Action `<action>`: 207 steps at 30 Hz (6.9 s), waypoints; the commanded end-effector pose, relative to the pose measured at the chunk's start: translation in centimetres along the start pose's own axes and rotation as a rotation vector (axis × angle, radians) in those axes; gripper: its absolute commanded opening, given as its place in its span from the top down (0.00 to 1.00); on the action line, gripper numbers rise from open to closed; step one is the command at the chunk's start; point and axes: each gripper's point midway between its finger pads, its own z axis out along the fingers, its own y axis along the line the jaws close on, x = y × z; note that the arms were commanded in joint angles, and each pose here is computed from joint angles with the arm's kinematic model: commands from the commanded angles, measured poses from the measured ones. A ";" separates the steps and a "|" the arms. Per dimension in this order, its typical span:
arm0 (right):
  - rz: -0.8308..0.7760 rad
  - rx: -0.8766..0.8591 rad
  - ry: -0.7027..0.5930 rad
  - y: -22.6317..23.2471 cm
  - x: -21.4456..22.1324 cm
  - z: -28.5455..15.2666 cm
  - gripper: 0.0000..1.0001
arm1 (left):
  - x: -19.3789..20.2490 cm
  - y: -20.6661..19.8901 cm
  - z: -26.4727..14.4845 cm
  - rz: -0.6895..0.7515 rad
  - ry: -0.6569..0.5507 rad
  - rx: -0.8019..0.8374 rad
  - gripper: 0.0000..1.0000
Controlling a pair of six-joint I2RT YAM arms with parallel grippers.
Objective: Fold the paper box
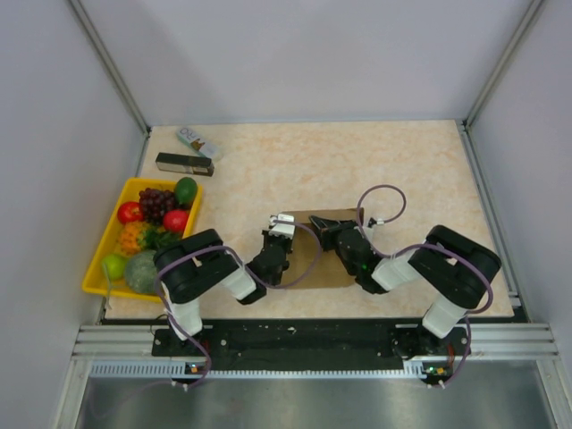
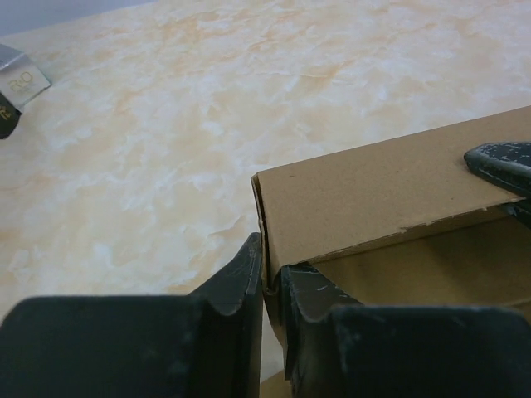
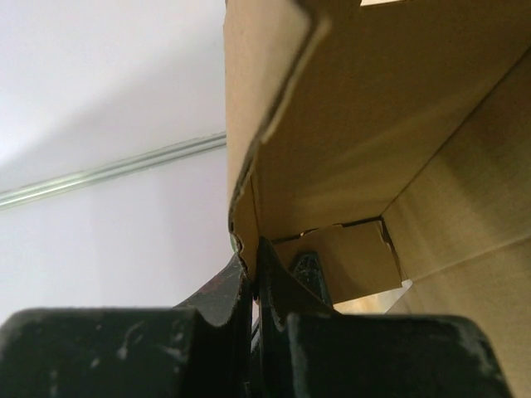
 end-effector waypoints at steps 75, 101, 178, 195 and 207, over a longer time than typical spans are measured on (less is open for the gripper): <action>-1.083 0.247 0.310 -2.1 -5.1 -11.8 0.21 | -13.3 -2.2 -5.0 -0.150 0.223 0.373 0.25; -1.297 0.283 0.474 -2.6 -8.8 -7.3 0.29 | -7.7 -7.6 -1.5 0.102 0.418 0.608 0.31; -1.462 0.142 0.008 0.0 -11.1 -5.4 1.00 | -6.4 -14.6 3.1 -0.062 0.647 0.574 0.42; -1.295 0.186 0.050 -1.1 -11.1 -6.1 0.93 | -3.5 -14.0 3.0 0.087 0.682 0.519 0.46; -1.334 0.233 0.106 -0.8 -12.5 -5.2 0.73 | -3.2 -14.1 3.1 0.098 0.666 0.525 0.59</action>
